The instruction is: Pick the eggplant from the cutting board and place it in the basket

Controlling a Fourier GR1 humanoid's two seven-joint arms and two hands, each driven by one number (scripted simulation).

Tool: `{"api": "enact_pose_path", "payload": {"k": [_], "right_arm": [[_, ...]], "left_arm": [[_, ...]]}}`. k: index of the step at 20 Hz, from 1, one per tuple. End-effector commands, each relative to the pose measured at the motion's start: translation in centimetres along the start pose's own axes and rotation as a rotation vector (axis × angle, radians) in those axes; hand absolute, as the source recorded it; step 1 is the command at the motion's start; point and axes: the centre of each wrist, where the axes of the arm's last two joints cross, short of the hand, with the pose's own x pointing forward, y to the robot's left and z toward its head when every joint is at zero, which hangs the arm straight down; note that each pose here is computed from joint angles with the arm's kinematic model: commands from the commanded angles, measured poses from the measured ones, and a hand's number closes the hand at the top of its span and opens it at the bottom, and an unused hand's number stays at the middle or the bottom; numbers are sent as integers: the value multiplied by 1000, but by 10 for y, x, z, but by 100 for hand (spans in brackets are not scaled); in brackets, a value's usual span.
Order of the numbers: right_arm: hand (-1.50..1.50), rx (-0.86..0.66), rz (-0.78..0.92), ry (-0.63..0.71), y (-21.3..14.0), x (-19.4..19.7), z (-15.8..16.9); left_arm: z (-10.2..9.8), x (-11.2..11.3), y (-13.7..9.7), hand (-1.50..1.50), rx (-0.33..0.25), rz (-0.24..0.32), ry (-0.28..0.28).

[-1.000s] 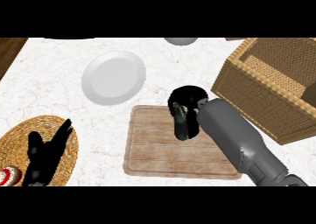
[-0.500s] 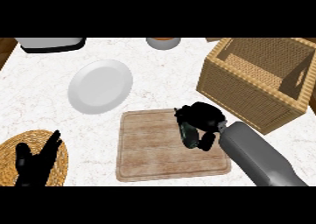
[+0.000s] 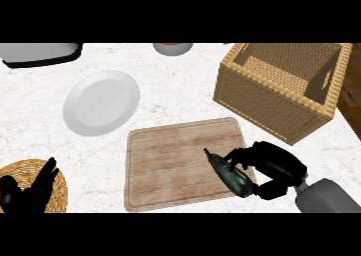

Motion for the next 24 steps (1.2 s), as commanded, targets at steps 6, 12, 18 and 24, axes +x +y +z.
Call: {"api": "enact_pose_path", "payload": {"k": [6, 12, 18, 24], "right_arm": [[150, -337, -261, -125, -93, 15, 86], [150, -484, -232, -8, -189, 38, 155], [150, -575, -291, 82, -258, 77, 186], [150, -619, -316, 188, -308, 95, 193]], "left_arm": [[2, -8, -10, 0, -15, 13, 57], [1, -13, -9, 0, -64, -15, 64], [-16, -1, -24, 0, -85, -46, 32], [-20, 7, -35, 0, -149, -60, 3]]}}
